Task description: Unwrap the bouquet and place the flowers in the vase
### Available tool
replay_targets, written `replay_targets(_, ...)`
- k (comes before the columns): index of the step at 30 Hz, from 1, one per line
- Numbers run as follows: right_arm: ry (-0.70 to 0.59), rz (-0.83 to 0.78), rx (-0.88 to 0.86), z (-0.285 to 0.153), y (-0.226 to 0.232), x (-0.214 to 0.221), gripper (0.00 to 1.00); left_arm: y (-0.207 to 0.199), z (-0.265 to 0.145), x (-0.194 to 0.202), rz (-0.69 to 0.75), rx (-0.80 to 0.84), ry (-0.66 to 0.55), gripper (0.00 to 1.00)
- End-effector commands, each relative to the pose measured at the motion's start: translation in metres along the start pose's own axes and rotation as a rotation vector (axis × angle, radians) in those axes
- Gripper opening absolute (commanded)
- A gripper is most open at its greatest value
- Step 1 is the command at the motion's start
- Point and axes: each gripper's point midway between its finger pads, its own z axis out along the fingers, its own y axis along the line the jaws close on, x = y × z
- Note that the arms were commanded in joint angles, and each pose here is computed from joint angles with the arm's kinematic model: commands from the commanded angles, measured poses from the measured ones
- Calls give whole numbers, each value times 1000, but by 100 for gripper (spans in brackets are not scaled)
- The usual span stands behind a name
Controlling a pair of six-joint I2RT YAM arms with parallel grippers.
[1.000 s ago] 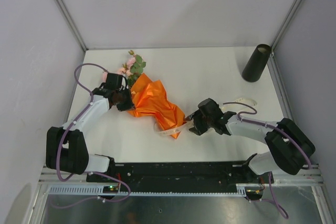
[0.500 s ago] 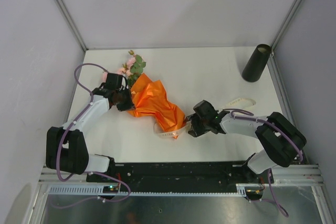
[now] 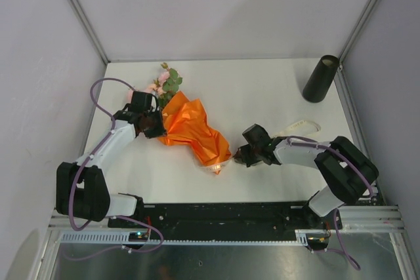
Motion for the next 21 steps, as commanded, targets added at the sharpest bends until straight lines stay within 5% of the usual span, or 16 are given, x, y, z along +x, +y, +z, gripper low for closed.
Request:
replay_targets(1,-130,-1,19,-7,-4,-33,0,17,-10,-13,35,-89,-74,0)
replay_targets(9,-280,-41,-82,-40,24,-93,0,30,-8,-13,45,-151,-63,0)
replay_targets(15,-433,-278,-490,-119,119,-147,0,40,-14,-19,60,-214,-89,0)
replay_targets(21,-585,-615,-848,-216,197,-146,0,36,-15,-22,58,-202,-92,0)
